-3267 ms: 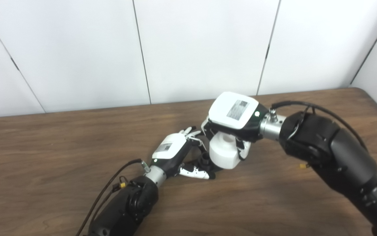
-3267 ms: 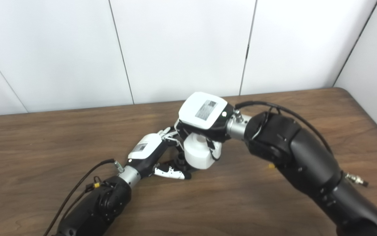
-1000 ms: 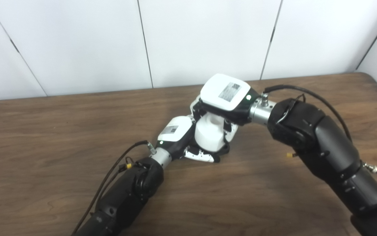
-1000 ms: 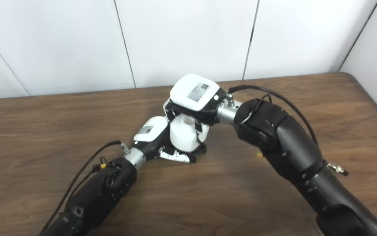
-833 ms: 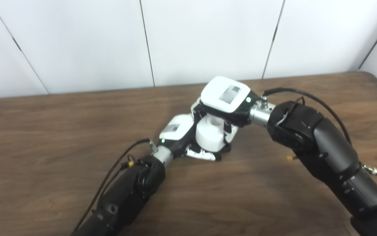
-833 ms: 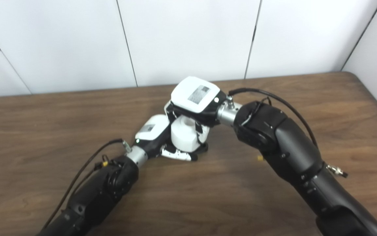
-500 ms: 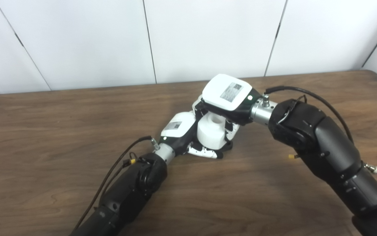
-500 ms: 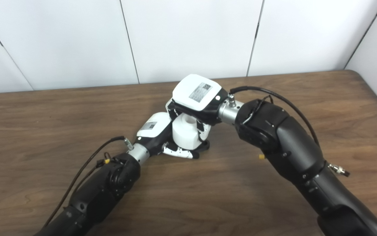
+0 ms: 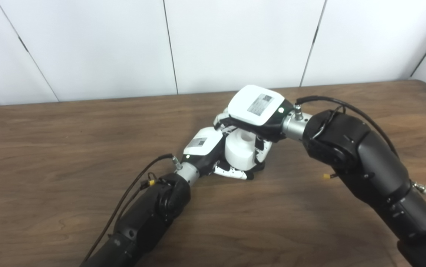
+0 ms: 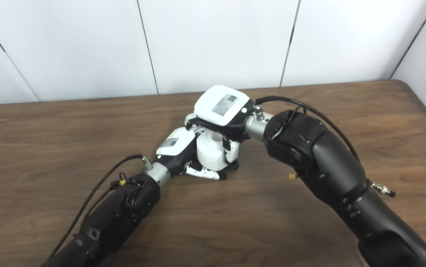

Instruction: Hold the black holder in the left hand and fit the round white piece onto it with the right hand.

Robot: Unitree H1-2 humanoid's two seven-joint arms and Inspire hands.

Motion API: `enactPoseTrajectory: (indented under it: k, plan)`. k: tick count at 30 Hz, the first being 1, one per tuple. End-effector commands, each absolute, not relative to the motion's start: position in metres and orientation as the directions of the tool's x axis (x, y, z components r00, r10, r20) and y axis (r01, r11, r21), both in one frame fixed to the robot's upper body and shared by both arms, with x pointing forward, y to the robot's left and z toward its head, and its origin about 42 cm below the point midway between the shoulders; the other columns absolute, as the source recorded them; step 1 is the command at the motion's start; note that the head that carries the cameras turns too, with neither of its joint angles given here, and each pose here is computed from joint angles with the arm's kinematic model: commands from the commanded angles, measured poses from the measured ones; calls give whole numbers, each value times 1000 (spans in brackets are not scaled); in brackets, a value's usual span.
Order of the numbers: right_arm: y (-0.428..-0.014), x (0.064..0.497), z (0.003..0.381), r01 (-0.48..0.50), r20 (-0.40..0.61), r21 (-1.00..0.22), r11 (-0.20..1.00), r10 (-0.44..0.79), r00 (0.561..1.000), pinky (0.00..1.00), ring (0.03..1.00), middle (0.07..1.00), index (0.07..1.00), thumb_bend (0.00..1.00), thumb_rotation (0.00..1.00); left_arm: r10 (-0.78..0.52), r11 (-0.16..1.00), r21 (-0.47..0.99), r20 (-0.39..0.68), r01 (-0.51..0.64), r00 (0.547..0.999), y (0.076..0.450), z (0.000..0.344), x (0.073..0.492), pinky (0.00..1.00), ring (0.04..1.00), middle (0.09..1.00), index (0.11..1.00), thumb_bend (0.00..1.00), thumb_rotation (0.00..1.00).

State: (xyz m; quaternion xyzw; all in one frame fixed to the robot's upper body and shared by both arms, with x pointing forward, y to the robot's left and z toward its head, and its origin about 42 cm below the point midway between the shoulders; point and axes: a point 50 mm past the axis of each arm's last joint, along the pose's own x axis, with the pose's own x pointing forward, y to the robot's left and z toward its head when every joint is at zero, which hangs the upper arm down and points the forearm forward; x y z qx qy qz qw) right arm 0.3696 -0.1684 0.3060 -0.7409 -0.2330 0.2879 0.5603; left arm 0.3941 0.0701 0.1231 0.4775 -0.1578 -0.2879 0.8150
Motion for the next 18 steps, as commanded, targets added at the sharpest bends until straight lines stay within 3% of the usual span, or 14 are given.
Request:
enactPoseTrajectory:
  k: [1, 13, 18]
  plan:
    - [-177, 369, 305, -12, -211, -955, -297, 649, 731, 715, 998, 1000, 1000, 1000, 147, -643, 261, 861, -183, 437, 744, 66, 90, 377, 964, 982, 908, 481, 525, 63]
    - [-178, 373, 317, 37, -181, -950, -310, 646, 741, 724, 953, 1000, 1000, 1000, 155, -639, 273, 854, -183, 443, 747, 68, 87, 378, 968, 979, 903, 481, 525, 63]
    - [-180, 371, 331, 47, -187, -942, -331, 639, 746, 730, 970, 1000, 1000, 1000, 202, -641, 261, 858, -189, 443, 744, 69, 87, 378, 964, 979, 907, 482, 525, 64]
